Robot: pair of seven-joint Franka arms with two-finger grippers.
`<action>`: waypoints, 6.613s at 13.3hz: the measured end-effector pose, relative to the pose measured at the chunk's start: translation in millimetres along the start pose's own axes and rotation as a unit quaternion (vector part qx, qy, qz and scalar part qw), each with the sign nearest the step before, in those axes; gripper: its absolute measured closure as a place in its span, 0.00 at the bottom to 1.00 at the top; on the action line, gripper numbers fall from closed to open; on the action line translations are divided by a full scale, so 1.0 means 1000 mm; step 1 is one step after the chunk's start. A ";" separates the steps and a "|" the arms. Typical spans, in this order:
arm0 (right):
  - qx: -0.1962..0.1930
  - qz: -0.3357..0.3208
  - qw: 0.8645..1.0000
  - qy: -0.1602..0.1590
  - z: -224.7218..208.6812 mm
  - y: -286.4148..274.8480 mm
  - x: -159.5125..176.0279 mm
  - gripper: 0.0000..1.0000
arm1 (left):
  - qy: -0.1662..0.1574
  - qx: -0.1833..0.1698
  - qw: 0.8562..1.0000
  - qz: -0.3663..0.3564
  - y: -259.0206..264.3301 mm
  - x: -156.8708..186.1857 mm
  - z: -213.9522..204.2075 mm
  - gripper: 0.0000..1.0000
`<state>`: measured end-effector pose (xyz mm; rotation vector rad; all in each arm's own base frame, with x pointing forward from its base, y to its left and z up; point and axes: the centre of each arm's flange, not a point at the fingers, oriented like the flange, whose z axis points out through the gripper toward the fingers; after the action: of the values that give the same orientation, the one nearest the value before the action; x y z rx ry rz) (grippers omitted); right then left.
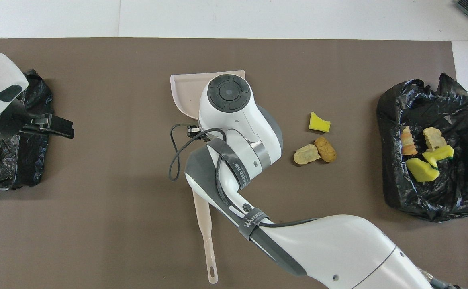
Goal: Sweep and dump trash in bin
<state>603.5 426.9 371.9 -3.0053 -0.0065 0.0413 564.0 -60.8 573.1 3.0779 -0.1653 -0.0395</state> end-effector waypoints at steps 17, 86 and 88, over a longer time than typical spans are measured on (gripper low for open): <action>-0.027 -0.012 0.999 -0.046 -0.091 0.017 -0.075 0.00 | 0.000 0.000 1.000 0.000 0.000 0.000 0.000 0.00; -0.082 -0.045 0.993 -0.065 -0.058 0.274 -0.094 0.74 | -0.047 0.010 0.980 0.194 0.066 0.052 0.144 0.68; -0.128 -0.117 0.983 -0.056 -0.065 0.290 -0.085 0.74 | -0.057 0.004 0.960 0.273 0.066 0.049 0.146 0.68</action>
<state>521.2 129.8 399.1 -3.2291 -0.4049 0.1987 601.9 -140.3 430.6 2.9186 -1.0066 -0.1892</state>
